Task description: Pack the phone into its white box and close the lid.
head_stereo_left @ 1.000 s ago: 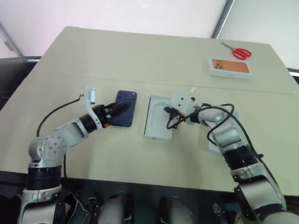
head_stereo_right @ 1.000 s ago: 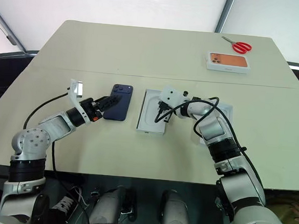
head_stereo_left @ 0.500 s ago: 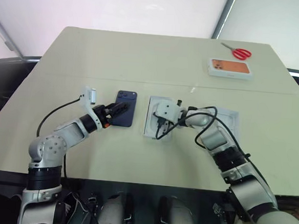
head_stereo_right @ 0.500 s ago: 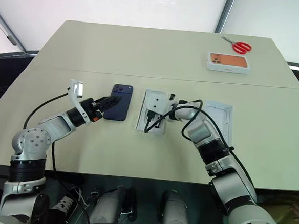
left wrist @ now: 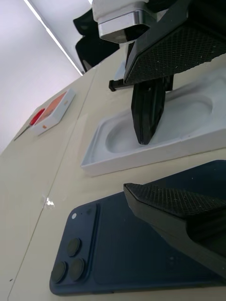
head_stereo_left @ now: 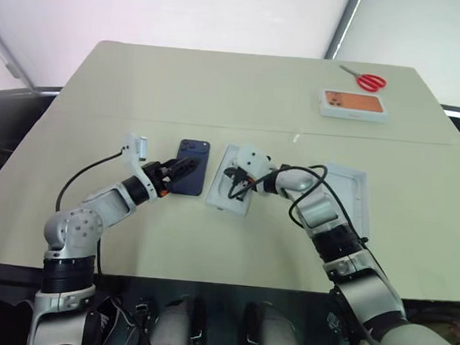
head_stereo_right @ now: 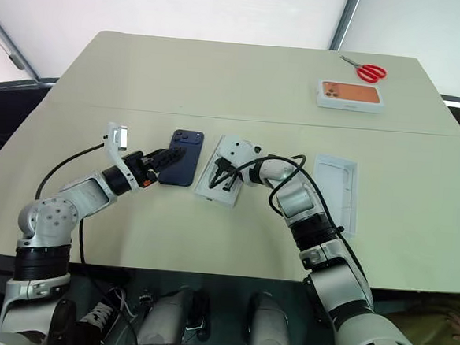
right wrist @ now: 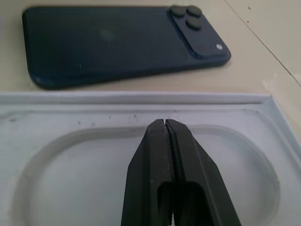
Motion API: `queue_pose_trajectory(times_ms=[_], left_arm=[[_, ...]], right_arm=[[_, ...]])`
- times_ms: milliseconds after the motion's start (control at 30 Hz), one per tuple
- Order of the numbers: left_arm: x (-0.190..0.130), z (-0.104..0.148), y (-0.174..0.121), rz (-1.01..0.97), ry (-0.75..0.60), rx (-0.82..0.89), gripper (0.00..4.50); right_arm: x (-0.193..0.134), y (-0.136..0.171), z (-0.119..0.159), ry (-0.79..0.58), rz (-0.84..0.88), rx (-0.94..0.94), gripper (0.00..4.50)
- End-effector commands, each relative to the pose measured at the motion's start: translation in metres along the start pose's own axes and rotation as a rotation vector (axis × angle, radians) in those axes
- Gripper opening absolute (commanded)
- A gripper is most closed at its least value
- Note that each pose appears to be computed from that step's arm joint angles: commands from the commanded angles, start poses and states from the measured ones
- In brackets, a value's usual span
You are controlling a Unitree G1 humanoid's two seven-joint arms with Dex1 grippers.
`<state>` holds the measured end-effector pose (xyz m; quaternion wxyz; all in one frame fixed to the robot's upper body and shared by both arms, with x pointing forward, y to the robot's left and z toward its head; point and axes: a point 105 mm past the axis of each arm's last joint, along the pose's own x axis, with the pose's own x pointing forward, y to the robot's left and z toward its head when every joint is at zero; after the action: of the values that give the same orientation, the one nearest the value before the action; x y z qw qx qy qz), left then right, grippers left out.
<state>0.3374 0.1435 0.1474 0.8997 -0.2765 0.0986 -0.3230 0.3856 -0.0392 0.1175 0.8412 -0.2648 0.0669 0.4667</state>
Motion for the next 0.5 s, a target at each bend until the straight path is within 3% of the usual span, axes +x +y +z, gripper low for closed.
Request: queue_pose_trajectory(times_ms=[33, 233, 500], left_arm=[[0.000, 0.008, -0.009, -0.026, -0.032, 0.031, 3.54], [0.001, 0.007, -0.008, -0.025, -0.029, 0.033, 3.54], [0.001, 0.008, -0.008, -0.026, -0.031, 0.034, 3.54]], right_arm=[[-0.014, -0.019, 0.006, 0.005, -0.047, -0.091, 0.06], [-0.025, -0.031, 0.012, 0.001, -0.065, -0.101, 0.06], [-0.030, -0.037, -0.002, 0.096, -0.070, -0.214, 0.06]])
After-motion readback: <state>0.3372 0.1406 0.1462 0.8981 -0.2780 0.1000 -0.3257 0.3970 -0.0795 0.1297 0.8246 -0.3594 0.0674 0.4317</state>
